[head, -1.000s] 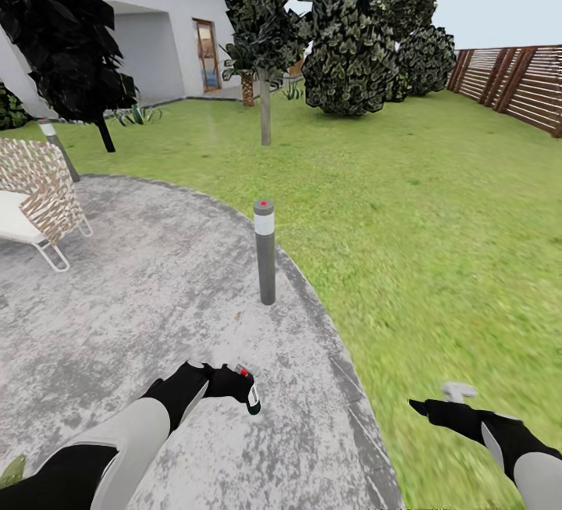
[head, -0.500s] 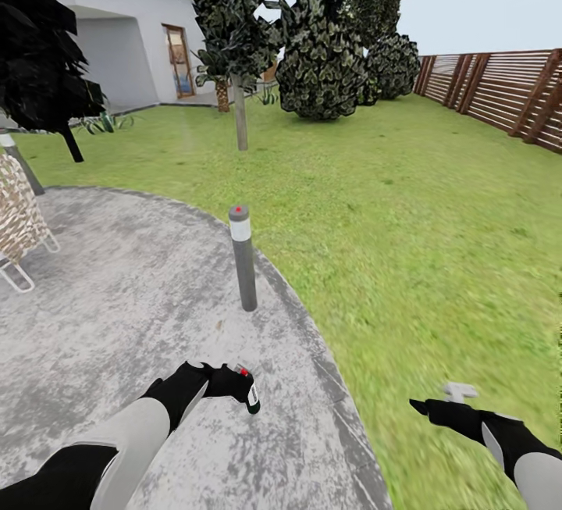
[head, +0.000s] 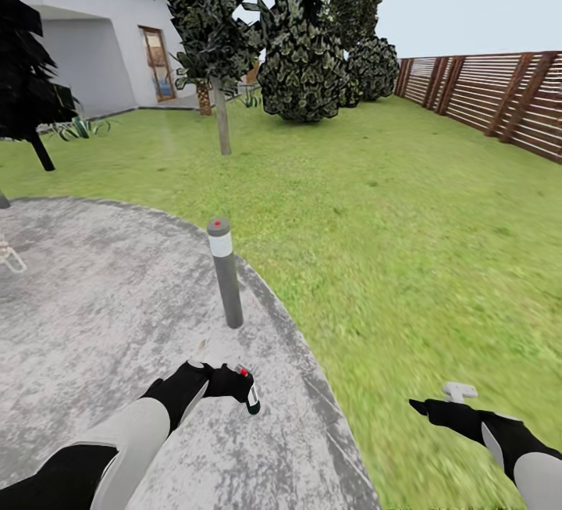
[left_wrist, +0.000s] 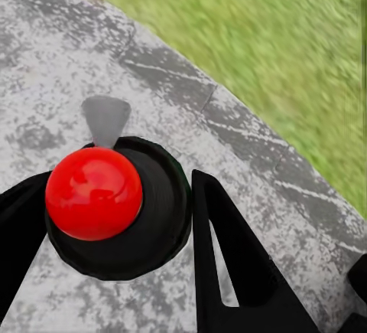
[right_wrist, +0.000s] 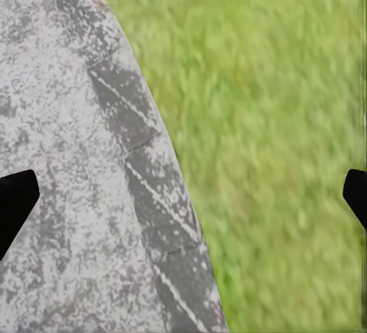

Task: Pick up the pesticide atomizer in the garden and spray insectifuge to fully cover both potted plants in the garden.

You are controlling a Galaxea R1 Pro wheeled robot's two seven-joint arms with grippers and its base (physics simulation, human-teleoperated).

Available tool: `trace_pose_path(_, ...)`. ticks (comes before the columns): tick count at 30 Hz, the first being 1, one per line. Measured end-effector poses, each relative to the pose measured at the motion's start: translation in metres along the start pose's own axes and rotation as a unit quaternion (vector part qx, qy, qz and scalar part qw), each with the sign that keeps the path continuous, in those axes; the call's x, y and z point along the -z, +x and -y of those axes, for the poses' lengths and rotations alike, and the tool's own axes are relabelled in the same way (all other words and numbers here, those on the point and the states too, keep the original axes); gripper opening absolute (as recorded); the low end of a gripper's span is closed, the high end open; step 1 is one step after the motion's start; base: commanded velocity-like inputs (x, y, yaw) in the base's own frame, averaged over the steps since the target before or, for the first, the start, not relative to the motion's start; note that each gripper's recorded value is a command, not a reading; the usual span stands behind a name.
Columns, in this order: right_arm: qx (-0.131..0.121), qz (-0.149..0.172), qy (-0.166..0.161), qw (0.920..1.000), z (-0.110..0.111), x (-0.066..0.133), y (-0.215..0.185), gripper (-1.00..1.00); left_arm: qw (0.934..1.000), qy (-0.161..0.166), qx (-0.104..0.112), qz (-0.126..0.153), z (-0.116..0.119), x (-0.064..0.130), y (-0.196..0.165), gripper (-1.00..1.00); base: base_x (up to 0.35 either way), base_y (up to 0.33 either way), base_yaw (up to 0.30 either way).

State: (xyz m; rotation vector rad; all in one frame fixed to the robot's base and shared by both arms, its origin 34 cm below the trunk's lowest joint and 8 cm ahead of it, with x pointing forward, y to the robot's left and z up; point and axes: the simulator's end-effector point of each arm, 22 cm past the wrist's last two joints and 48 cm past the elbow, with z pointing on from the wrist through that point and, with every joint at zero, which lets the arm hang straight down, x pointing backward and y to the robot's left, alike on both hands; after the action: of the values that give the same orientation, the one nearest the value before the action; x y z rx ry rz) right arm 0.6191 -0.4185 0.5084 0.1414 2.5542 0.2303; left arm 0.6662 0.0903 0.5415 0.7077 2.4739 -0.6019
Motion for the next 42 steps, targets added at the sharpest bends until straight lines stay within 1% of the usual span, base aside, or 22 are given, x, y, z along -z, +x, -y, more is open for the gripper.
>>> trace_pose_path(14, 0.000, 0.003, 0.002, 1.0000, 0.000, 0.002, -0.003, 1.00, 1.0000, -0.002, -0.002, 0.002, 0.000, 0.002, -0.003, -1.00, 0.006, 0.000, -0.262)
trace_pose_path(35, 0.001, 0.004, 0.001, 1.0000, 0.000, 0.002, -0.003, 1.00, 1.0000, -0.001, -0.002, 0.002, 0.000, 0.002, -0.003, -1.00, 0.000, 0.000, -0.012)
trace_pose_path(42, 0.001, 0.004, 0.002, 1.0000, 0.003, -0.008, 0.005, 1.00, 1.0000, -0.002, -0.002, 0.003, -0.003, -0.007, 0.006, -1.00, 0.000, 0.000, 0.000)
